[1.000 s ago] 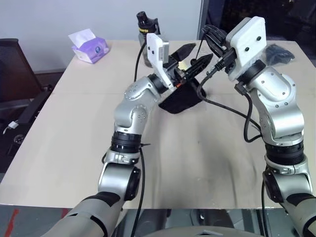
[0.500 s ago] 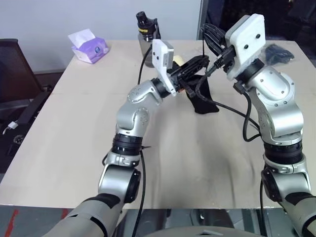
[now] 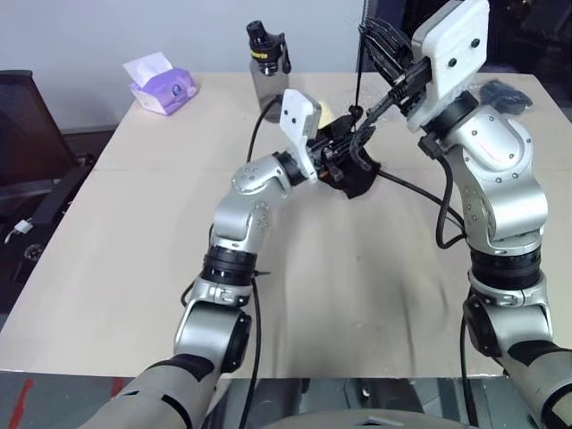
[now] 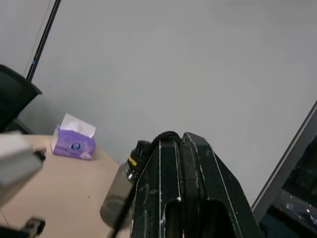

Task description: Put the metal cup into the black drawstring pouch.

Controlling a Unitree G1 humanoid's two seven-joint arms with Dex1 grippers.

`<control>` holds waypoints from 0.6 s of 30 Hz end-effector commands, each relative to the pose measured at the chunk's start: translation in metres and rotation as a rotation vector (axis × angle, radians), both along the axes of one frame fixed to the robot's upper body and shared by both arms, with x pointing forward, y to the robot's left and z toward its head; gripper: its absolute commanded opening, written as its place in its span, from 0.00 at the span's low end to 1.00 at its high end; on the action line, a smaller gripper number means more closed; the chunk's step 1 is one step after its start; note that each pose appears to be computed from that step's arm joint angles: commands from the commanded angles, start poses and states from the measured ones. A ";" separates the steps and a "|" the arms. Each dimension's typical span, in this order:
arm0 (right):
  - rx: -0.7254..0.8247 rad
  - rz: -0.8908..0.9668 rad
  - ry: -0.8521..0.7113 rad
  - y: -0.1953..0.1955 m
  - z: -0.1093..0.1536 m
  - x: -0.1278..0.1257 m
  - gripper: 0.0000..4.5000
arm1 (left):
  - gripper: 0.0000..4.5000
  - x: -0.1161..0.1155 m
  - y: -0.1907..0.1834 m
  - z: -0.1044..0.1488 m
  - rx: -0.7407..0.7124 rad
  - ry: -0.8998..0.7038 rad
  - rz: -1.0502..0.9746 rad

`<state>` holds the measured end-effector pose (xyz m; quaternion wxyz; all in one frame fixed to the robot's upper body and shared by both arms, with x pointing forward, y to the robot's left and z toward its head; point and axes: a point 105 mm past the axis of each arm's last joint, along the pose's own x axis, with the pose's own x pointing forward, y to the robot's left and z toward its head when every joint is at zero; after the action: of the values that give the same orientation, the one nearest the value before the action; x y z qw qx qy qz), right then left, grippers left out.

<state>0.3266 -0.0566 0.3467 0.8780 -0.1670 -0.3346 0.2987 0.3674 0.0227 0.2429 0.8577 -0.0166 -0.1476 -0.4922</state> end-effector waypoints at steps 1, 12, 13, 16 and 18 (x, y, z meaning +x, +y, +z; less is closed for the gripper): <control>0.134 0.044 -0.146 -0.006 0.041 -0.023 0.00 | 0.39 -0.001 -0.002 0.001 0.027 -0.042 0.004; 0.032 -0.002 -0.079 -0.004 0.016 -0.011 0.00 | 0.39 -0.016 0.009 0.056 -0.275 -0.110 -0.069; 0.019 -0.008 -0.072 -0.004 0.013 -0.009 0.00 | 0.39 -0.017 0.008 0.057 -0.275 -0.116 -0.078; -0.005 -0.013 -0.062 -0.003 0.008 -0.008 0.00 | 0.39 -0.020 0.006 0.055 -0.258 -0.115 -0.096; -0.005 -0.009 -0.061 -0.001 0.008 -0.008 0.00 | 0.39 -0.021 0.004 0.052 -0.242 -0.108 -0.101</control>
<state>0.3270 -0.0595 0.3464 0.8780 -0.1765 -0.3388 0.2886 0.3573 0.0282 0.2815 0.8285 -0.1103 -0.2245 -0.5009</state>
